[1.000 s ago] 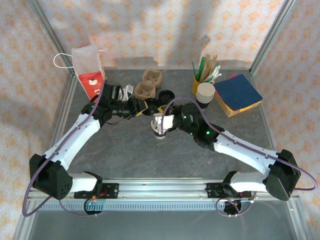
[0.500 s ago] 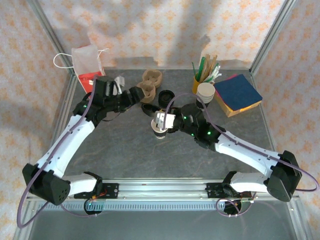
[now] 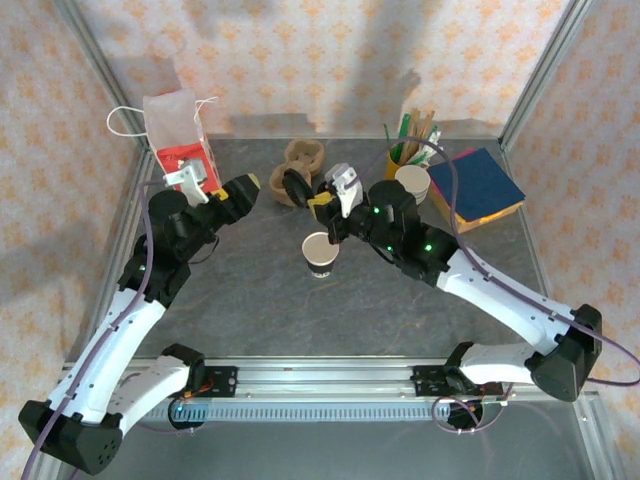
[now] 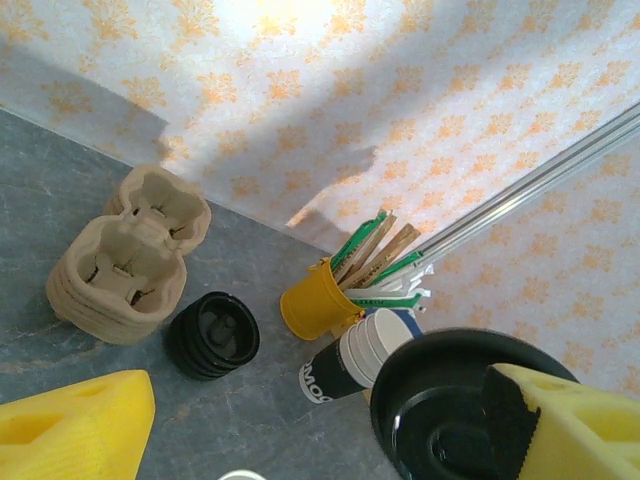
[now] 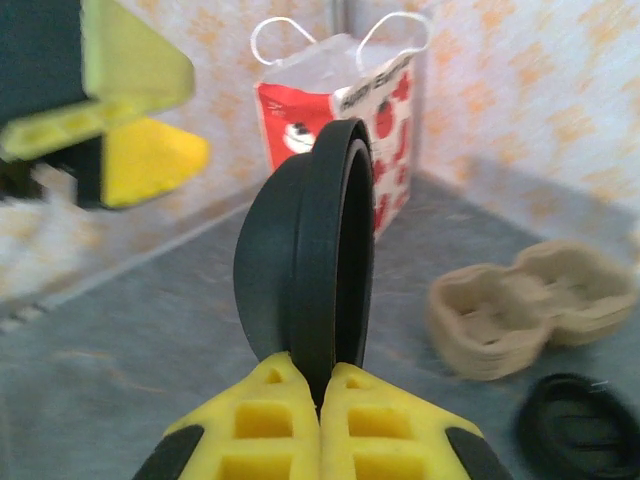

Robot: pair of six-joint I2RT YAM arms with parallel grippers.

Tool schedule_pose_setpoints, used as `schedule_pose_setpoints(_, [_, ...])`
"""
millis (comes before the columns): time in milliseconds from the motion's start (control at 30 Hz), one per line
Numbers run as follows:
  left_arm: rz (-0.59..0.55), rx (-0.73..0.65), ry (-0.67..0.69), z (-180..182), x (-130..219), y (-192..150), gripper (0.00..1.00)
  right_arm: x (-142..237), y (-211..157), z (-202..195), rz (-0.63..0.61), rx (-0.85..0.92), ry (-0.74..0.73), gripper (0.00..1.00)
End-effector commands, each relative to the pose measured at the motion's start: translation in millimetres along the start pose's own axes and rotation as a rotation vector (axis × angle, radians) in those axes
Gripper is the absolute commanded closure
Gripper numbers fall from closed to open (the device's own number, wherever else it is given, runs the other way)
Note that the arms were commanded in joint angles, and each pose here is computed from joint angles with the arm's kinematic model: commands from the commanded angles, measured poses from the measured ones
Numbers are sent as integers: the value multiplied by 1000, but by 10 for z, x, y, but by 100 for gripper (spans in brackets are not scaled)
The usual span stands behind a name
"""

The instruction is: Pack the takeout coffee

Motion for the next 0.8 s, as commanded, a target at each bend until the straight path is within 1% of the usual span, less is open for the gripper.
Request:
schedule_pose_setpoints(0, [-62, -26, -50, -66, -35, 79, 16, -16, -246, 66, 154, -328, 119, 100])
schedule_pose_setpoints(100, [-39, -28, -51, -31, -83, -6, 16, 20, -264, 60, 216, -451, 206, 100])
schedule_pose_setpoints(167, [-19, -31, -50, -10, -115, -62, 16, 106, -213, 26, 212, -524, 260, 100])
schedule_pose_setpoints(233, [5, -36, -56, -3, -150, -116, 16, 189, -183, -109, 186, -611, 254, 100])
schedule_pose_setpoints(300, [26, -33, -61, 6, -189, -168, 16, 246, -209, -234, 191, -685, 257, 100])
schedule_pose_setpoints(433, [68, -23, -65, 26, -267, -257, 16, 244, -449, -446, 265, -811, 207, 100])
schedule_pose_setpoints(600, [110, -7, -55, 94, -345, -383, 16, 188, -708, -530, 332, -897, 178, 100])
schedule_pose_setpoints(767, [138, 6, -33, 170, -399, -480, 17, 129, -810, -576, 357, -948, 169, 100])
Point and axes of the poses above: each hand's point on the last joint's axis, 136 mm out from that joint toward the fingers, its own x axis back along the fingers, its own z axis along the line the jaws close on, y = z × x, the point moved 1 cm from there along x, back along the fingers, and after that the axes turned 12 degrees about -x, right-handed, at the moved point
